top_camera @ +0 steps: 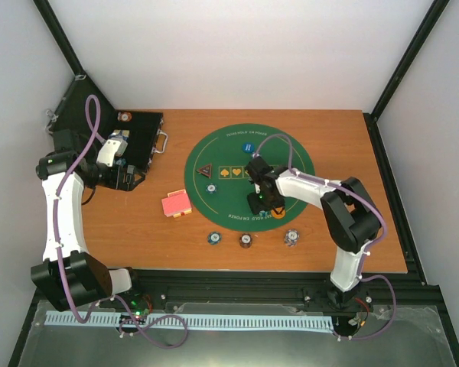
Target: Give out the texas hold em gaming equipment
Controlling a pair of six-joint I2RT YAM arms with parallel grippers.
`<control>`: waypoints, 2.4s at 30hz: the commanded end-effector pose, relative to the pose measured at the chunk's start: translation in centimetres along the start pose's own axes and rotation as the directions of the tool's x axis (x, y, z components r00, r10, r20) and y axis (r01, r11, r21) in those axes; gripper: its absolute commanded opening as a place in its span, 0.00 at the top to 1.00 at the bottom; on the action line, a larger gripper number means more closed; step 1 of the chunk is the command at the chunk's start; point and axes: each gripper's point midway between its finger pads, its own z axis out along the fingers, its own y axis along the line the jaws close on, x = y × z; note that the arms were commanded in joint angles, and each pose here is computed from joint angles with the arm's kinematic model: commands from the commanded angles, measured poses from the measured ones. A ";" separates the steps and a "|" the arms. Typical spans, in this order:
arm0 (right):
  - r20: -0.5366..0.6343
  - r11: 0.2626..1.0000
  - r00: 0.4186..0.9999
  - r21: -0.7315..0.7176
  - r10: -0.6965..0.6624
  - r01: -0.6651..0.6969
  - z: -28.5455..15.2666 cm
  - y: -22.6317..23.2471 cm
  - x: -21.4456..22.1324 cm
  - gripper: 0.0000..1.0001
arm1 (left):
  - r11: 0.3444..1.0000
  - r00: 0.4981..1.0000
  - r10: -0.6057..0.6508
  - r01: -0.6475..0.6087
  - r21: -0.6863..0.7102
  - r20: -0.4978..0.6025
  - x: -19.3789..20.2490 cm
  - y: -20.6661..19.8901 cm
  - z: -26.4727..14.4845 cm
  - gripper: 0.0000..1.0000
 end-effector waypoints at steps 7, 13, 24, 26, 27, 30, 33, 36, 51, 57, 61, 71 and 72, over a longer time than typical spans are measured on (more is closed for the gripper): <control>0.142 0.996 0.986 0.032 -0.088 0.084 -7.2 4.0 0.2 0.29 | 1.000 0.999 0.030 -0.030 0.004 0.023 -0.7 -0.3 -0.6 0.00; 0.124 0.984 0.977 -0.017 -0.172 0.175 -8.1 9.4 4.1 0.22 | 0.999 0.999 0.034 -0.034 0.000 0.025 -0.9 -0.3 -0.8 0.00; 0.031 0.976 0.975 -0.016 -0.218 0.218 -4.4 10.3 8.3 0.22 | 0.999 0.999 0.039 -0.039 -0.001 0.029 -0.9 -0.6 -1.1 0.00; 0.027 0.975 0.975 -0.016 -0.220 0.220 -4.1 10.3 8.5 0.23 | 0.999 0.999 0.040 -0.040 -0.001 0.030 -1.0 -0.6 -1.2 0.00; 0.026 0.975 0.975 -0.016 -0.220 0.220 -4.0 10.2 8.5 0.24 | 0.999 0.999 0.039 -0.039 0.000 0.028 -0.9 -0.6 -1.2 0.00; 0.025 0.976 0.976 -0.020 -0.216 0.217 -3.8 10.3 8.6 0.26 | 0.999 0.999 0.039 -0.039 0.001 0.030 -0.9 -0.7 -1.1 0.00; 0.020 0.976 0.976 -0.022 -0.218 0.218 -3.4 10.3 8.7 0.29 | 0.999 0.999 0.040 -0.040 0.000 0.029 -0.9 -0.6 -1.1 0.00; 0.023 0.976 0.976 -0.013 -0.216 0.217 -3.1 10.2 8.6 0.33 | 0.999 0.999 0.039 -0.039 0.000 0.028 -0.9 -0.6 -1.1 0.00; 0.019 0.975 0.975 0.010 -0.222 0.222 -2.9 9.8 8.4 0.54 | 0.999 0.998 0.046 -0.046 -0.003 0.032 -1.0 -0.7 -1.3 0.00; 0.021 0.975 0.975 0.009 -0.223 0.223 -3.2 9.8 8.3 0.67 | 0.999 0.998 0.052 -0.051 -0.006 0.036 -1.1 -0.8 -1.5 0.00; 0.033 0.974 0.973 0.007 -0.229 0.228 -4.1 9.9 7.9 0.73 | 0.999 0.998 0.052 -0.052 -0.007 0.037 -1.2 -0.8 -1.6 0.00; 0.115 0.968 0.961 0.035 -0.252 0.250 -9.1 10.6 4.2 0.74 | 0.999 0.998 0.049 -0.049 -0.003 0.036 -1.3 -0.7 -1.5 0.00; 0.124 0.968 0.960 0.036 -0.253 0.250 -9.4 10.8 3.6 0.74 | 0.999 0.998 0.048 -0.048 -0.003 0.035 -1.2 -0.8 -1.5 0.00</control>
